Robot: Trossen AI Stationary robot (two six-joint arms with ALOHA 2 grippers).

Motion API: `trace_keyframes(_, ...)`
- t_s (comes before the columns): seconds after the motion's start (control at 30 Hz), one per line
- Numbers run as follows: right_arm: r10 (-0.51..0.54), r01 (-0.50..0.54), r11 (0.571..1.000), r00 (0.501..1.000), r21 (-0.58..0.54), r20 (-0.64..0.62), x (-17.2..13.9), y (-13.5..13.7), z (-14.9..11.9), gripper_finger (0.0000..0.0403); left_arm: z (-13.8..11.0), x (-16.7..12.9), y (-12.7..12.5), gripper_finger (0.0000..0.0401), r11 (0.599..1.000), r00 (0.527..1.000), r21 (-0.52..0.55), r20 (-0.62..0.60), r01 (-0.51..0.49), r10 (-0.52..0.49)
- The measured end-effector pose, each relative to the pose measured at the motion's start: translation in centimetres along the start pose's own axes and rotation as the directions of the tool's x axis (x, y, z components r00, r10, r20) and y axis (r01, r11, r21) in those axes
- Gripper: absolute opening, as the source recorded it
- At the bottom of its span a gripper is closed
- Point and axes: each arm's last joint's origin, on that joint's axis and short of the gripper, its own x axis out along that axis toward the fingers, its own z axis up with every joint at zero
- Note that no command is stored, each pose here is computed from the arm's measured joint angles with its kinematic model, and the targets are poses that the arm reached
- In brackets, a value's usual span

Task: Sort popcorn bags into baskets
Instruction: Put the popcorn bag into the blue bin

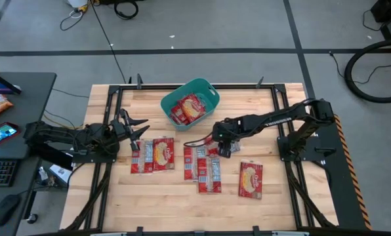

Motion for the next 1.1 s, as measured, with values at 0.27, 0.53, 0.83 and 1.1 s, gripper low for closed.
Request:
trace_keyframes(0.27,-0.044,0.04,0.997,0.998,-0.067,-0.054,2.7,0.2,-0.3,0.0201,0.0,0.0,0.0,0.0119,1.0,1.0,-0.001,0.001,0.0,0.0)
trace_keyframes(0.53,-0.057,0.04,0.986,0.993,-0.16,-0.103,4.0,0.1,-0.6,0.0148,0.0,0.0,0.0,0.0119,1.0,1.0,0.001,-0.001,0.0,0.0)
trace_keyframes(0.83,-0.057,0.042,0.988,0.993,-0.148,-0.102,4.1,0.0,-0.6,0.0018,0.0,0.0,0.0,0.0119,1.0,1.0,0.001,-0.001,0.001,-0.001)
trace_keyframes(1.1,-0.08,0.063,0.987,0.99,-0.149,-0.115,3.0,0.2,1.1,0.0007,0.0,0.0,0.0,0.0119,1.0,1.0,0.0,-0.001,0.0,0.0)
